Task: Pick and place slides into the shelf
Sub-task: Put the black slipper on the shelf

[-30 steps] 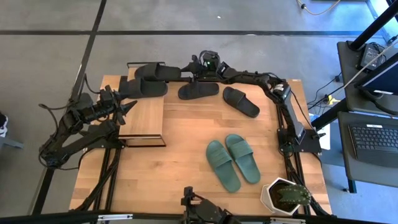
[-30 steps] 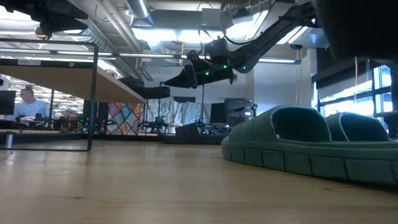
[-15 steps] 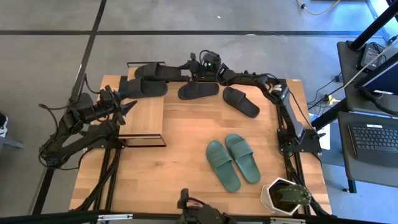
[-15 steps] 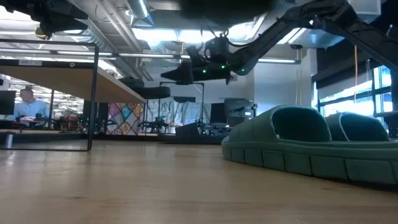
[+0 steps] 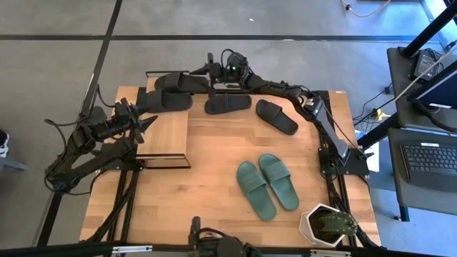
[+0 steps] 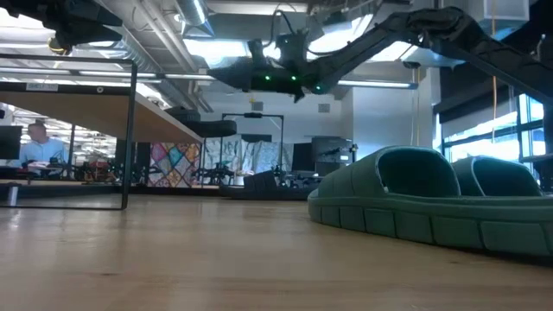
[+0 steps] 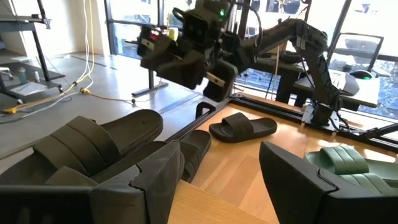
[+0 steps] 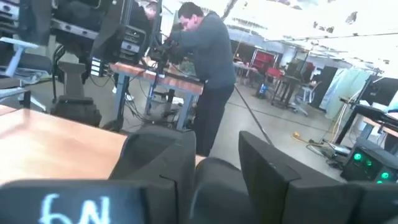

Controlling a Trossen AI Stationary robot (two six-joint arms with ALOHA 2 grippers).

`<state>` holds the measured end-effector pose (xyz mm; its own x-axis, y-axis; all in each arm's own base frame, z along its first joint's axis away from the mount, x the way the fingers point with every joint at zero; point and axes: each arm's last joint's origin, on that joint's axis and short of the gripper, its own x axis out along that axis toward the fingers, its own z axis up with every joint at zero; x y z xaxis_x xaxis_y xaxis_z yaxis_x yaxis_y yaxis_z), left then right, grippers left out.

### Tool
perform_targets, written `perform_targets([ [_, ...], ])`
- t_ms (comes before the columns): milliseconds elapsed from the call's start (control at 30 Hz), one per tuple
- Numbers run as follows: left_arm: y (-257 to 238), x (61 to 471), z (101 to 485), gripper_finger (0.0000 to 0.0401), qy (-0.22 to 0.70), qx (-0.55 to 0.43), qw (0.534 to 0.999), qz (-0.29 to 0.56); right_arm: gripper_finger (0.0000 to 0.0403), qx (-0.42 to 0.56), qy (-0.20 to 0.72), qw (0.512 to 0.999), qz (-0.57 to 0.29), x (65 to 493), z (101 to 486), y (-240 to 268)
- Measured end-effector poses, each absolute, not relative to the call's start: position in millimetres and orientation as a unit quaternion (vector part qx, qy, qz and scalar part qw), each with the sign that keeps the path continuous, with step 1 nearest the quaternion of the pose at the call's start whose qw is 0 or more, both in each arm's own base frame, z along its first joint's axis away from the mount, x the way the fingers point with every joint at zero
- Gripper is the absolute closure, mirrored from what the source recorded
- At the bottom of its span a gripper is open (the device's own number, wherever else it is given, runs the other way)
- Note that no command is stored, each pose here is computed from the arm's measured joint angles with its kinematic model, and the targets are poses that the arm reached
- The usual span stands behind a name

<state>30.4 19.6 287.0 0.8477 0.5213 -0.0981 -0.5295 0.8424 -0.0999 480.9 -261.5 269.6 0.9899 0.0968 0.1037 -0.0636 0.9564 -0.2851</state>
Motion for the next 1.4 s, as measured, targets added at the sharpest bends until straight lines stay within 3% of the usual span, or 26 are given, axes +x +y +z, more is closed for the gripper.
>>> perform_targets([
  [333, 19.6, 30.4, 286.7, 0.0189, 0.033, -0.068, 0.959, 0.273, 0.0293, -0.111, 0.087, 0.989, 0.043, 470.8, 261.9, -280.5],
  [667, 19.6, 30.4, 286.7, 0.0189, 0.033, -0.068, 0.959, 0.274, 0.0293, -0.069, 0.184, 0.980, 0.026, 447.0, 291.5, -297.5],
  [867, 19.6, 30.4, 286.7, 0.0189, 0.033, -0.068, 0.959, 0.274, 0.0293, -0.069, 0.284, 0.956, -0.011, 438.1, 275.9, -296.5],
  [1400, 19.6, 30.4, 286.7, 0.0189, 0.033, -0.068, 0.959, 0.274, 0.0293, -0.090, 0.279, 0.956, 0.002, 458.5, 256.0, -285.0],
])
